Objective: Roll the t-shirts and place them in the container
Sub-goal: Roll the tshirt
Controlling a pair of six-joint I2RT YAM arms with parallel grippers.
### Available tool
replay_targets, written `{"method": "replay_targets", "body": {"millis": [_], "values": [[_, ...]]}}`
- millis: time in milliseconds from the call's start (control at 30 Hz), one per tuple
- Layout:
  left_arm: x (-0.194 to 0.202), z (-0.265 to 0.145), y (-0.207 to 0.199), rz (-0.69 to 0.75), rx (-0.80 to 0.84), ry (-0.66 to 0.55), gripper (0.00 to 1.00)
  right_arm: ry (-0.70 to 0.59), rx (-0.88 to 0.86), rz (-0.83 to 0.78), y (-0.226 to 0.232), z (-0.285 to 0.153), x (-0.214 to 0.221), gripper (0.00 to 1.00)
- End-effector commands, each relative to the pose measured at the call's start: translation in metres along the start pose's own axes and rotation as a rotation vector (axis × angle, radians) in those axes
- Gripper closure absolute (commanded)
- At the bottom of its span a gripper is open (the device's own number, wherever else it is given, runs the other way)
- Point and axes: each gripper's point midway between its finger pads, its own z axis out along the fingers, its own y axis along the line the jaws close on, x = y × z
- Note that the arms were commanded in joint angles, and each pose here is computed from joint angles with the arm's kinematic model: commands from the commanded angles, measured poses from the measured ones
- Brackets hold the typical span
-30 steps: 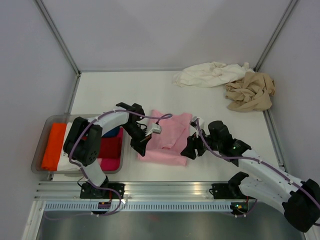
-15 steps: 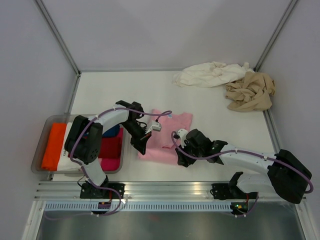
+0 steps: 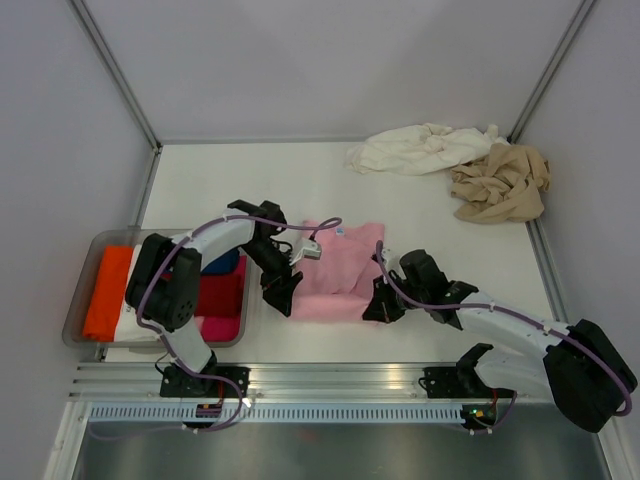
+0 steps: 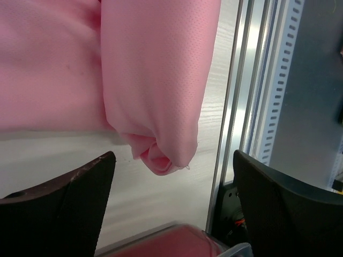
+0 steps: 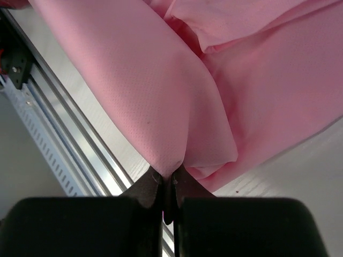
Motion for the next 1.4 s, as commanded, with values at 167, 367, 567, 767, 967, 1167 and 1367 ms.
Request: {"method": "replay_targets", "body": {"millis": [167,367,567,767,967,1167,1367], "values": [[-0.015,0.008,0.004,-0.011,-0.143,-0.089,0.06,-0.040,-0.183,0.117,0.024,-0.006,-0.015,1.00],[0.001,0.018,0.016,-0.044,-0.200,-0.002,0.81,0.004,-0.161,0.085,0.017,-0.007,-0.007,1.00],[0.003,0.014,-0.030,0.049,-0.003,-0.018,0.98,0.148,-0.220,0.156,0.026,-0.011,0.025,1.00],[0.012,0.025,-0.024,-0.167,0.085,0.078,0.98,0.223,-0.151,0.269,0.013,-0.010,0.047,0.96],[-0.005,0.021,0.016,-0.237,-0.051,0.078,0.92,0.147,-0.047,0.333,-0.009,-0.012,0.032,0.75],[0.000,0.027,0.028,-0.348,-0.085,0.116,0.83,0.137,0.069,0.419,-0.030,-0.020,0.025,0.62],[-0.013,0.023,0.035,-0.358,-0.115,0.084,0.82,0.031,0.247,0.272,-0.044,-0.053,-0.029,0.64]]}}
